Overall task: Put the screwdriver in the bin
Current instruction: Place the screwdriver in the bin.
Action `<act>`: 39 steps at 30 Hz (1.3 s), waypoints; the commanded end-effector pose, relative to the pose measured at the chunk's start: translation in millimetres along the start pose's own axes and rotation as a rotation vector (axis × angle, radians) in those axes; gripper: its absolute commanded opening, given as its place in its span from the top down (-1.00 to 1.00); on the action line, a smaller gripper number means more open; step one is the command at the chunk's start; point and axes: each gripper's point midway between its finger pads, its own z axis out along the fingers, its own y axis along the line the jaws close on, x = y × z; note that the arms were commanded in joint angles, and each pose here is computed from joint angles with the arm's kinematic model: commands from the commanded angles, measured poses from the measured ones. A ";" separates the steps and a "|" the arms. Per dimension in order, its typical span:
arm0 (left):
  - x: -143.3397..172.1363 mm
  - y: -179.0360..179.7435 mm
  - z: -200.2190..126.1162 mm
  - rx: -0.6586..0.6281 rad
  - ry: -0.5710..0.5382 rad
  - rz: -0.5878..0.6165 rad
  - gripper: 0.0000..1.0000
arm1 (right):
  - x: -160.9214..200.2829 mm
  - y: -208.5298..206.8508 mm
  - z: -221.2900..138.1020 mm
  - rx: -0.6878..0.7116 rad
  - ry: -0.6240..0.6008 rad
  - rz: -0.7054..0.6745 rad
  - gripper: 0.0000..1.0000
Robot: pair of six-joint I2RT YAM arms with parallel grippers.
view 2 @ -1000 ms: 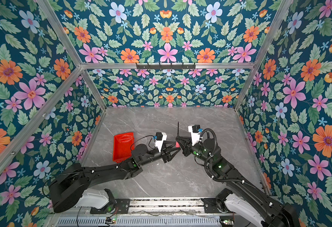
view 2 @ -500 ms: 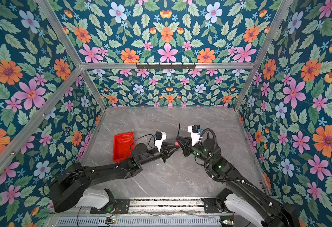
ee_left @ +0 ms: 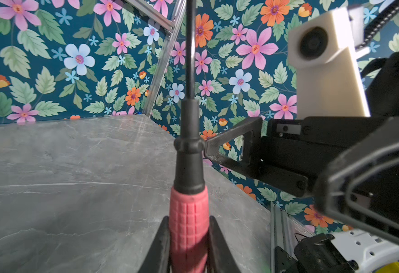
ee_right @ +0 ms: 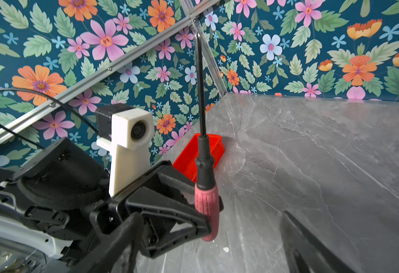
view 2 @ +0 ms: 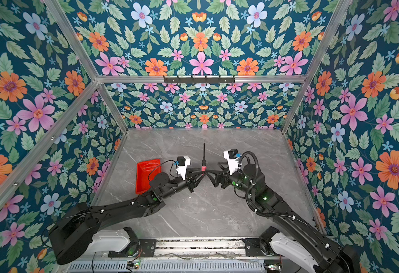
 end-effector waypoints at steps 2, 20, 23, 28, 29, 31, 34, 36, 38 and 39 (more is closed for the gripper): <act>-0.8 16.1 -8.3 -0.071 0.013 -0.010 1.00 | 0.0 7.0 2.8 -0.034 0.021 -0.056 -0.90; 20.7 138.6 -112.6 -0.791 0.263 -0.167 1.00 | 15.5 41.6 43.7 -0.154 0.112 -0.234 -0.98; 23.3 153.5 -135.9 -0.881 0.299 -0.162 1.00 | 18.0 44.6 50.3 -0.167 0.130 -0.281 -0.98; 24.1 176.5 -170.3 -1.011 0.397 -0.156 1.00 | 14.8 52.1 60.3 -0.194 0.153 -0.353 -0.98; 25.7 179.9 -175.0 -1.027 0.420 -0.152 1.00 | 15.1 53.0 61.7 -0.196 0.159 -0.365 -0.98; 31.6 187.2 -184.5 -1.055 0.476 -0.151 1.00 | 16.1 55.4 64.3 -0.203 0.168 -0.385 -0.98; 38.6 196.0 -196.8 -1.090 0.549 -0.166 1.00 | 18.6 58.6 67.1 -0.210 0.178 -0.397 -0.98; 42.3 200.3 -202.3 -1.100 0.582 -0.181 1.00 | 21.4 61.4 67.7 -0.214 0.185 -0.407 -0.98; 45.9 204.9 -206.7 -1.106 0.603 -0.195 1.00 | 25.6 63.8 67.4 -0.213 0.193 -0.415 -0.98; 47.1 207.4 -209.0 -1.108 0.613 -0.203 1.00 | 28.4 64.6 66.9 -0.210 0.199 -0.419 -0.98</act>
